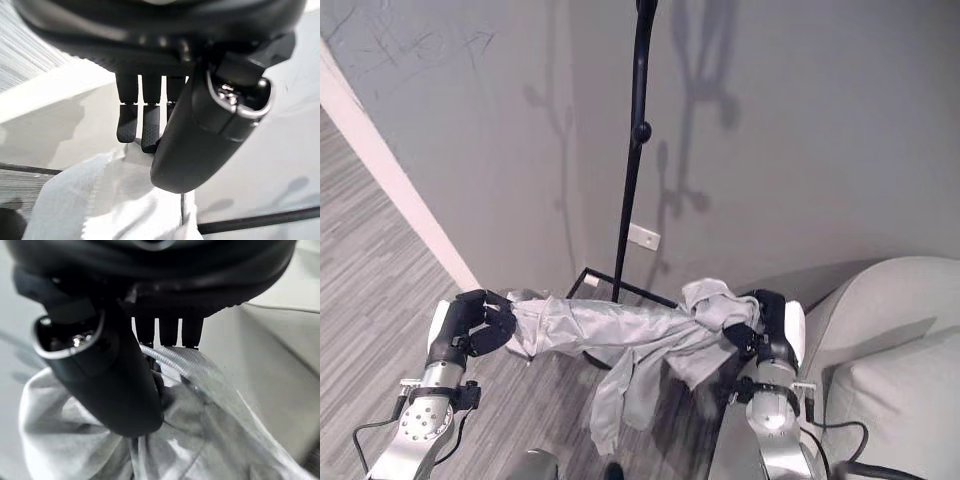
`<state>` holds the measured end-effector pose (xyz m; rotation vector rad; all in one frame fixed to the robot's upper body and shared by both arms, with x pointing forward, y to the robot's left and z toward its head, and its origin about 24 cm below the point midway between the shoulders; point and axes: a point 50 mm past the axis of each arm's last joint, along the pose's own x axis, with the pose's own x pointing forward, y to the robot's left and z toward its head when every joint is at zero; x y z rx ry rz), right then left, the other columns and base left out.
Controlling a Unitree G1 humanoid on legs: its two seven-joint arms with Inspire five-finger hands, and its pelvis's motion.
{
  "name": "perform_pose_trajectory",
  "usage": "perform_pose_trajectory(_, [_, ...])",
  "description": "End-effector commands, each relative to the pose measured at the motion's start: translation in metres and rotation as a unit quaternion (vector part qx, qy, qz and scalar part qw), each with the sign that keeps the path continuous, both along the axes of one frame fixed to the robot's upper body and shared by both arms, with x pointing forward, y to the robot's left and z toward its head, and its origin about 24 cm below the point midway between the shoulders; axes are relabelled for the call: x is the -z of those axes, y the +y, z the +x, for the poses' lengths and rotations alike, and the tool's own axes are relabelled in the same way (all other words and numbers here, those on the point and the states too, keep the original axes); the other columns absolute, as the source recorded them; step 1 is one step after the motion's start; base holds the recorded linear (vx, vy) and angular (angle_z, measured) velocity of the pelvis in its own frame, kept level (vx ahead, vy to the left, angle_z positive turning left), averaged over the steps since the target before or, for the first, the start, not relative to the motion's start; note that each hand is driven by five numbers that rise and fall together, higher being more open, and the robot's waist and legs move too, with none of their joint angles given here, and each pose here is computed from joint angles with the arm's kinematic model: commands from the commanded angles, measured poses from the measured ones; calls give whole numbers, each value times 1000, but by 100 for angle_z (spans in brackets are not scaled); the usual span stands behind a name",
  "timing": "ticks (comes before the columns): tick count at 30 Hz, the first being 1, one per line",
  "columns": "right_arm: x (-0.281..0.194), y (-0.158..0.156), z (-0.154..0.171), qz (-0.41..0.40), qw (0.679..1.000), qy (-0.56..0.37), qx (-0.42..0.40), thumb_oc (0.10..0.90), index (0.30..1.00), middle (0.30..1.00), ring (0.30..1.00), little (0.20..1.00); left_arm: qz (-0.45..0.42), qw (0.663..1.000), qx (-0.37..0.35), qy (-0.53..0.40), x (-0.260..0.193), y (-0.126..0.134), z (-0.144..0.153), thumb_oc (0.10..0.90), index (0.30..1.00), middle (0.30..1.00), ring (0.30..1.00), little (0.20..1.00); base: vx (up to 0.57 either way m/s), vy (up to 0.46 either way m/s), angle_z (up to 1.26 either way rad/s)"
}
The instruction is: Hang the clothes on the sofa on the clothes rack.
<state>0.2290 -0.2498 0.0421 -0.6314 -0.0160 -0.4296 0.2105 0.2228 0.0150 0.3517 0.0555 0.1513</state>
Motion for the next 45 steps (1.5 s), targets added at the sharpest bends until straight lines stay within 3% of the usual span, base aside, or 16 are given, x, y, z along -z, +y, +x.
perform_pose_trajectory(1, [-58,-34,0,-137,984,-112,25,400,300,300,300,300,46,986,-23,-157,-54,7,21,400,300,300,300,300,171,101,-4])
perform_pose_trajectory(5, [-76,-31,22,-205,971,-125,8,400,300,300,300,300,228,933,-101,-259,-108,43,30,400,300,300,300,300,186,106,-22])
perform_pose_trajectory(11, [-108,-34,27,-296,941,-163,20,400,300,300,300,300,362,827,-185,-388,-176,61,23,400,300,300,300,300,258,74,-8])
perform_pose_trajectory(15, [-124,-34,31,-302,933,-193,35,400,300,300,300,300,382,801,-197,-417,-192,58,26,400,300,300,300,300,133,46,9])
perform_pose_trajectory(18, [-159,-37,35,-341,904,-250,66,400,300,300,300,300,412,751,-214,-469,-226,54,32,400,300,300,300,300,108,37,0])
perform_pose_trajectory(23, [-161,-37,36,-341,903,-253,70,400,300,300,300,300,411,750,-216,-472,-228,53,34,400,300,300,300,300,20,9,0])
perform_pose_trajectory(25, [-208,-38,34,-391,856,-323,95,400,300,300,300,300,459,669,-271,-517,-270,61,30,400,300,300,300,300,133,77,-3])
perform_pose_trajectory(26, [-221,-40,30,-408,841,-340,107,400,300,300,300,300,474,645,-289,-525,-280,66,28,400,300,300,300,300,93,70,-6])
perform_pose_trajectory(28, [-227,-42,28,-413,834,-348,114,400,300,300,300,300,481,633,-299,-528,-286,68,27,400,300,300,300,300,41,37,-3])
perform_pose_trajectory(31, [-246,-49,18,-440,804,-371,148,400,300,300,300,300,510,578,-333,-543,-310,75,18,400,300,300,300,300,39,41,-2])
perform_pose_trajectory(35, [-252,-56,10,-446,789,-382,181,400,300,300,300,300,519,549,-360,-548,-321,81,12,400,300,300,300,300,16,30,2])
perform_pose_trajectory(36, [-252,-62,3,-440,778,-393,215,400,300,300,300,300,520,518,-389,-557,-327,86,4,400,300,300,300,300,17,33,5])
perform_pose_trajectory(45, [-261,-71,-16,-411,757,-432,269,400,300,300,300,300,486,462,-450,-589,-336,98,-24,400,300,300,300,300,26,18,-1])
